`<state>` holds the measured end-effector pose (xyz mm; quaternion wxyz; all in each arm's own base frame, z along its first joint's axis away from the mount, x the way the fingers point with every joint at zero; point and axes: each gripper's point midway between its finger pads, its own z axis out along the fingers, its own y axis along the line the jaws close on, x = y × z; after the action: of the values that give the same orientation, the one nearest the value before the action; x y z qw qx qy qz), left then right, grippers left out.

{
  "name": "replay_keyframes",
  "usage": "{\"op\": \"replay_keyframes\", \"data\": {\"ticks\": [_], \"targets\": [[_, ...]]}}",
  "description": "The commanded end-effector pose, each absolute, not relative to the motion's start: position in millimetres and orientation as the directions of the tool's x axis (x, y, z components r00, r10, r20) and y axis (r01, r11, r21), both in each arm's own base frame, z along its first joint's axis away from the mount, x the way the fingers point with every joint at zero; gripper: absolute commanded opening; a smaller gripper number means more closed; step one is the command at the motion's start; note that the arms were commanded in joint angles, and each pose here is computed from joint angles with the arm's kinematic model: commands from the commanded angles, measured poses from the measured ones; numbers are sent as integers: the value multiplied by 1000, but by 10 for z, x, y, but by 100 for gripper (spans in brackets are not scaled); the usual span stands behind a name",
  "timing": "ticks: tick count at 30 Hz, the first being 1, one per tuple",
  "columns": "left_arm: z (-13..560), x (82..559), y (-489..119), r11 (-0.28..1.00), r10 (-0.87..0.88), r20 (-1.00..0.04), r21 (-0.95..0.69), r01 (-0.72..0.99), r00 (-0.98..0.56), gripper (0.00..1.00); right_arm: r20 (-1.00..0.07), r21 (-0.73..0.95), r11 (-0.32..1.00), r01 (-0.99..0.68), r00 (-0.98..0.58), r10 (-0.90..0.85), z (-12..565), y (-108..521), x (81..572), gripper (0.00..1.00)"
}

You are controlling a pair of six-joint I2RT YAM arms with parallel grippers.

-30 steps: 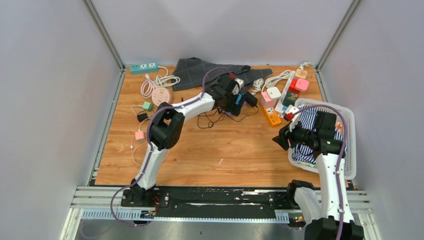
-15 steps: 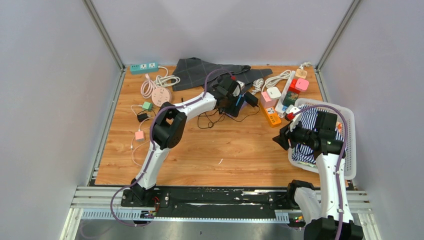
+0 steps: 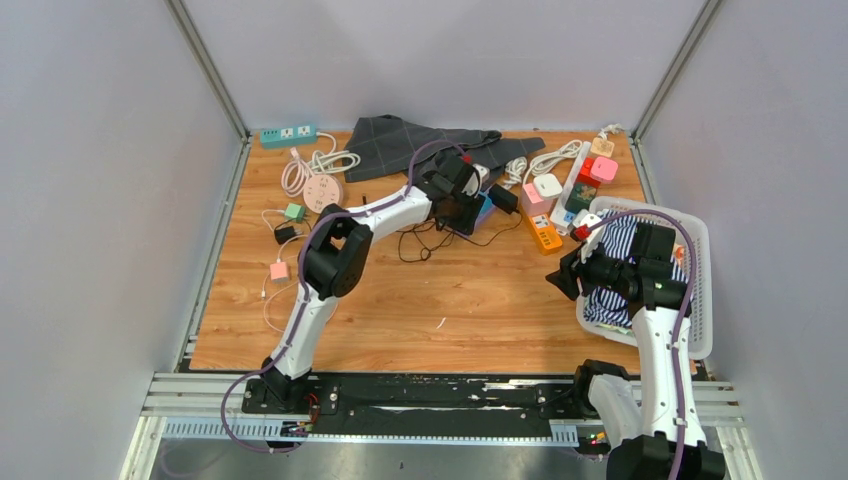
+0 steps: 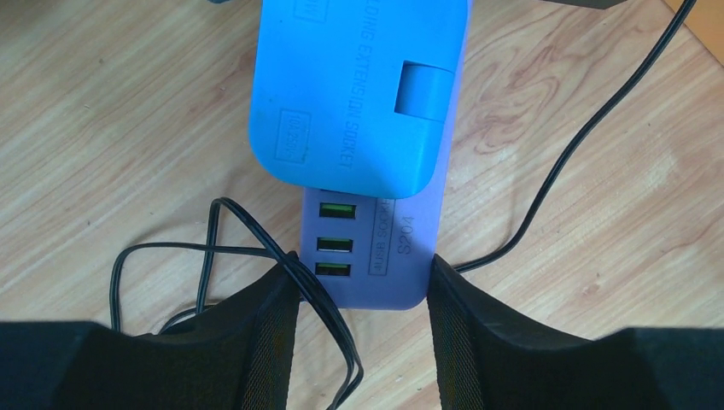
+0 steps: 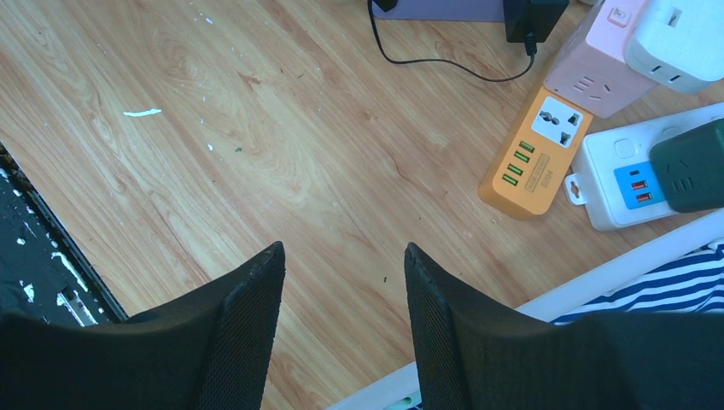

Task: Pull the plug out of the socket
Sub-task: Move the socket to the center of the board.

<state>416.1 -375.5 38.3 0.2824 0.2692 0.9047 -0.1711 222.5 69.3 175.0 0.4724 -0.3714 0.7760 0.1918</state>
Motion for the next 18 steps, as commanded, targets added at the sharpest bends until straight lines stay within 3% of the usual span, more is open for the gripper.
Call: {"op": "replay_keyframes", "data": {"ticks": [1, 7, 12, 18], "targets": [[608, 3958, -3827, 757, 391, -601, -222, 615, -697, 27, -884, -34, 653, -757, -282, -373, 1765, 707, 2192, 56], [759, 3603, -3811, 731, 370, -525, -345, 589, -767, 22, -887, -42, 651, -758, -272, -374, 1789, 711, 2183, 56], [629, 3295, -3605, 755, 369, -466, -355, 552, -804, 17, -894, -58, 643, -764, -247, -374, 1841, 735, 2160, 56], [764, 2844, -3616, 729, 365, -514, -360, 582, -776, 16, -899, -76, 632, -772, -221, -378, 1883, 759, 2128, 56]]}}
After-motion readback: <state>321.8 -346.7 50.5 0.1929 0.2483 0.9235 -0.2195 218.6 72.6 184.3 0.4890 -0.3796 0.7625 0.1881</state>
